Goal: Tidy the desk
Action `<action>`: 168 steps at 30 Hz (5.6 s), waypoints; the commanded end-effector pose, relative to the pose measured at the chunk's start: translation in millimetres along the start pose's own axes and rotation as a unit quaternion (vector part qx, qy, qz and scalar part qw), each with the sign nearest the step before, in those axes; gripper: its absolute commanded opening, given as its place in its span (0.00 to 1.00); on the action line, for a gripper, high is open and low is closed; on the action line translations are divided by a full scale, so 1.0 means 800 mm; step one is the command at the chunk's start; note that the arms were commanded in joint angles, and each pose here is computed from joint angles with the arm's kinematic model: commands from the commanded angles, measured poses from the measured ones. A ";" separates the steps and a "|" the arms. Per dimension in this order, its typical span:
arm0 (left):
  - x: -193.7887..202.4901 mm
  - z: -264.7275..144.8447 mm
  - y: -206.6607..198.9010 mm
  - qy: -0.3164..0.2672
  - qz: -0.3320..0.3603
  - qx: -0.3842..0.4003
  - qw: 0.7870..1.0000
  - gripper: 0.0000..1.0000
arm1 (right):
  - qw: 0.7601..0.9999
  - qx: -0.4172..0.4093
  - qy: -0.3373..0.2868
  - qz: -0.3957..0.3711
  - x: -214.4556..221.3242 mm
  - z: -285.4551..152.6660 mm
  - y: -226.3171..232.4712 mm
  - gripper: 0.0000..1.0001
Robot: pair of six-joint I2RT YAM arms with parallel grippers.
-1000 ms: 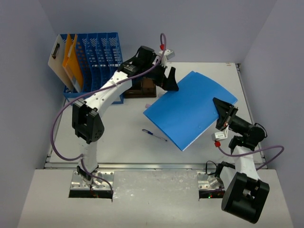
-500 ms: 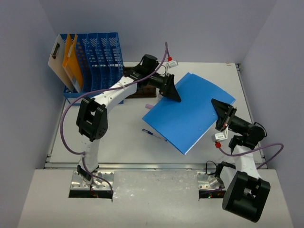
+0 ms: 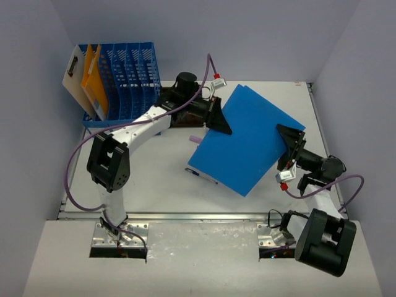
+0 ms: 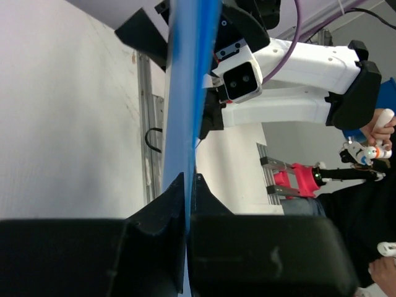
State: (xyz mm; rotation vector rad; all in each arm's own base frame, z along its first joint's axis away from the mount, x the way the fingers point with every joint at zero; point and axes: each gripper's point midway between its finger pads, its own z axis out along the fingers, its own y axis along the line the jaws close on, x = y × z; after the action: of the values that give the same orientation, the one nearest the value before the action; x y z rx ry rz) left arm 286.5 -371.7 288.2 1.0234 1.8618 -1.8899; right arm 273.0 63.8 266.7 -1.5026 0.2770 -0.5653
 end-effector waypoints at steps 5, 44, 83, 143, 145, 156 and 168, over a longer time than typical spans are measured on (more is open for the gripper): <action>-0.045 -0.047 -0.022 -0.057 0.108 -0.024 0.992 0.00 | 0.984 0.030 0.014 -0.175 0.004 0.000 -0.043 0.97; 0.011 -0.087 -0.063 0.015 0.302 -0.072 0.951 0.00 | 0.641 -0.145 -0.028 0.753 0.004 0.082 -0.131 0.90; -0.161 -0.192 -0.122 -0.229 0.374 -0.458 0.773 1.00 | 0.503 -0.069 0.116 0.854 -0.006 0.085 -0.115 0.01; -0.095 0.065 -0.024 -0.123 0.558 -0.465 0.676 0.00 | -0.093 0.268 0.289 0.914 0.045 0.031 -0.091 0.13; -0.097 0.061 -0.032 -0.136 0.548 -0.460 0.685 0.00 | -0.065 0.265 0.272 0.923 0.047 0.034 -0.095 0.35; -0.115 -0.063 -0.101 -0.227 0.442 -0.506 0.705 0.00 | 0.220 0.304 0.223 0.900 0.087 0.028 -0.178 0.99; -0.190 -0.333 -0.229 -0.427 0.366 -0.631 0.534 0.00 | 0.372 0.315 0.246 0.838 0.098 0.010 -0.150 0.99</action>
State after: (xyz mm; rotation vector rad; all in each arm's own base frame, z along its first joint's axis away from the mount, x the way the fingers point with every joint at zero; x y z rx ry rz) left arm 353.0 -194.3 487.4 0.3299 1.3301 -0.1245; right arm 311.9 39.4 401.5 0.3937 1.6185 0.7151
